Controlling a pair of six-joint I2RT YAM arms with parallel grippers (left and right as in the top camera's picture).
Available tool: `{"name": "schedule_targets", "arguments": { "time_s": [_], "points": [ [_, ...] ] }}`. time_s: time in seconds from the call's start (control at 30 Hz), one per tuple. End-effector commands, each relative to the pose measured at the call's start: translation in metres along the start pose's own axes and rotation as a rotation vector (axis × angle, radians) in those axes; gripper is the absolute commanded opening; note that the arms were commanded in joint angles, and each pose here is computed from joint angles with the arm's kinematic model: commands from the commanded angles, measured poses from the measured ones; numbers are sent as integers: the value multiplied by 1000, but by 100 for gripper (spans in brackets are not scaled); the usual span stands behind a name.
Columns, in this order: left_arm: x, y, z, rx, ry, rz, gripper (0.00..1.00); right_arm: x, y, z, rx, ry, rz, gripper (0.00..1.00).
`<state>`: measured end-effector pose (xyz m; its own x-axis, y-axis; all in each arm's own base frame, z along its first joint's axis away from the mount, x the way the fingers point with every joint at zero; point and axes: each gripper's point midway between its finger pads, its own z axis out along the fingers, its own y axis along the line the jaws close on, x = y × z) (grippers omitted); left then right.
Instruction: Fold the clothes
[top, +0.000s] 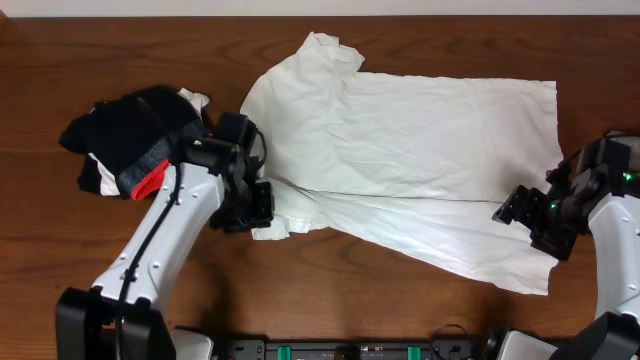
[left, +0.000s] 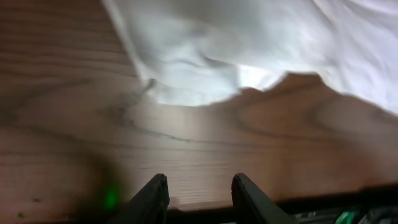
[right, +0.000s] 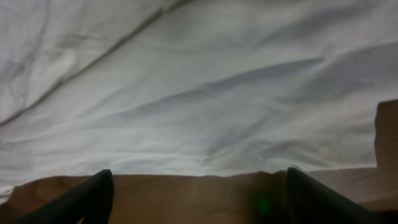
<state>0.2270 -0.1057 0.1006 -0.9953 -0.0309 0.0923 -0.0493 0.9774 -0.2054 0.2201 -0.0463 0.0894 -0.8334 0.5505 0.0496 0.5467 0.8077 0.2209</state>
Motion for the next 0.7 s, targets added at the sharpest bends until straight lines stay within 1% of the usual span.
{"name": "schedule_targets", "arguments": {
  "time_s": [0.0, 0.1, 0.2, 0.4, 0.5, 0.67],
  "points": [
    [8, -15, -3, 25, -2, 120, 37, 11, -7, 6, 35, 38, 30, 86],
    [9, -25, -1, 27, -9, 162, 37, 25, -22, 16, 104, 77, 104, 87],
    [8, -34, 1, 32, -27, 201, 38, 28, -39, 24, 153, 76, 195, 87],
    [4, -41, 2, 40, -49, 226, 38, 26, -62, 23, 142, 60, 402, 90],
    [1, -43, 2, 45, -63, 230, 38, 30, -69, 31, 131, 60, 489, 91],
    [-4, -45, 1, 52, -84, 235, 39, 47, -78, 57, 138, 82, 546, 90]
  ]
}}
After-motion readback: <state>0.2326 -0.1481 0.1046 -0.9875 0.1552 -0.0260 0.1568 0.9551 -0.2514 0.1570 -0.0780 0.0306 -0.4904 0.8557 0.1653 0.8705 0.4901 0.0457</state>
